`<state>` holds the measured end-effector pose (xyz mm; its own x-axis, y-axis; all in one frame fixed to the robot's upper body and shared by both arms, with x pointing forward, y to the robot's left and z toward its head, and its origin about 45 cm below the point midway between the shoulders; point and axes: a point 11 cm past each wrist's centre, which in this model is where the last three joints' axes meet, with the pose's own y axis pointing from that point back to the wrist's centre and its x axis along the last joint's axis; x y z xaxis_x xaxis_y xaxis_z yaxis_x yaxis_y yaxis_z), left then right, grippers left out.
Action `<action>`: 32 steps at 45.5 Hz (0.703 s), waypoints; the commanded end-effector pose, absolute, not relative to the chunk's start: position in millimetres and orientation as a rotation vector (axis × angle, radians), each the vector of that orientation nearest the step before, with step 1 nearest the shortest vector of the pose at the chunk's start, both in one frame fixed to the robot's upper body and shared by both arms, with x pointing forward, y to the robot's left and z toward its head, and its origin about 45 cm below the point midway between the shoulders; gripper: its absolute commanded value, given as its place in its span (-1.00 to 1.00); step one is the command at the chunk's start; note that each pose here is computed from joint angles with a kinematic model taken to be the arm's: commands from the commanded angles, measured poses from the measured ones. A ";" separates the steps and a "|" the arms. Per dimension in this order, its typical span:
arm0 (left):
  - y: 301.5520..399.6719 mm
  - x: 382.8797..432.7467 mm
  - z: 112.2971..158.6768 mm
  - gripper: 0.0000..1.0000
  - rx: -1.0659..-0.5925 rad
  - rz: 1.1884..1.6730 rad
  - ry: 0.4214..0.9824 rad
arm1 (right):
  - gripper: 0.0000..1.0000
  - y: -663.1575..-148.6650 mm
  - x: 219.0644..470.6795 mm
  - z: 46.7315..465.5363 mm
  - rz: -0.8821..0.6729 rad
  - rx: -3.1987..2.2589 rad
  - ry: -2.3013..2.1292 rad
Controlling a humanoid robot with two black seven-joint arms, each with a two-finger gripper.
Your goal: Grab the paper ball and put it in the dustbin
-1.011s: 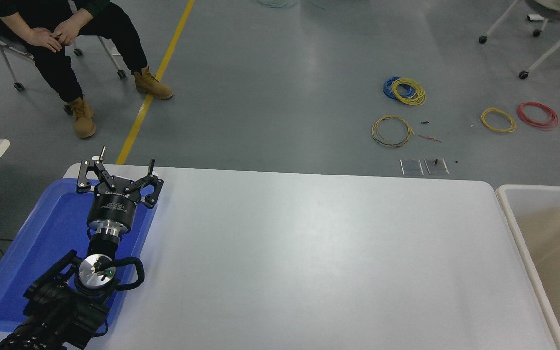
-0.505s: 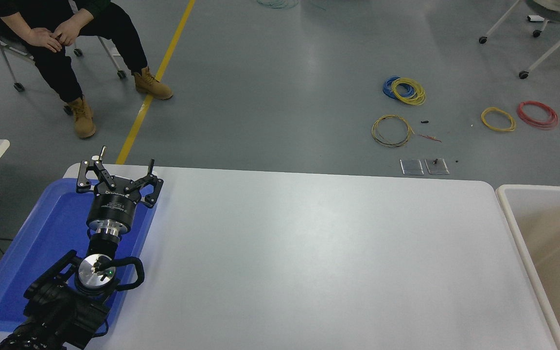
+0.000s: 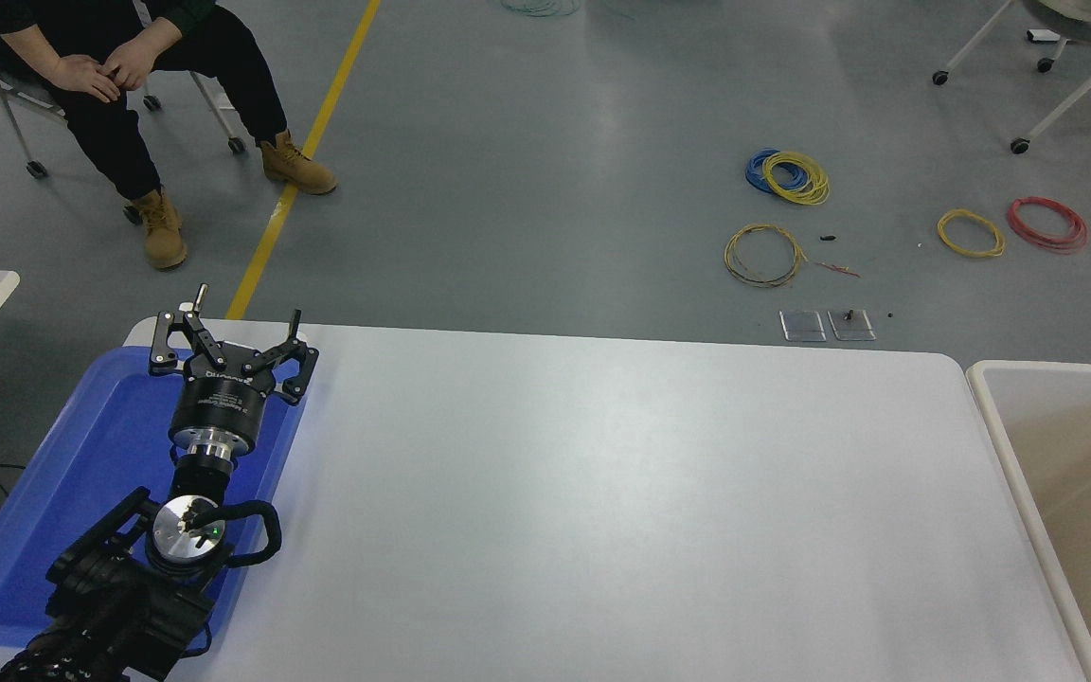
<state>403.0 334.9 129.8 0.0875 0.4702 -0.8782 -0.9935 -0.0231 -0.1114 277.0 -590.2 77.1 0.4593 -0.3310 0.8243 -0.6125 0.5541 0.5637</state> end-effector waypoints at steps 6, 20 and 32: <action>334.7 403.0 129.7 1.00 -0.925 1.361 0.750 | 1.00 -590.9 277.3 78.5 0.209 1.013 -1.188; 334.6 403.0 129.7 1.00 -0.923 1.361 0.749 | 1.00 -594.2 281.6 85.0 0.115 1.019 -1.396; 335.4 403.0 129.9 1.00 -0.924 1.362 0.748 | 1.00 -580.7 323.2 109.7 0.039 1.082 -1.682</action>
<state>403.0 335.1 129.8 0.0875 0.4704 -0.8781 -0.9935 -0.0232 -0.1114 291.3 -591.9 91.0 0.1920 -0.5115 0.8376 -0.6267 0.5929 0.5057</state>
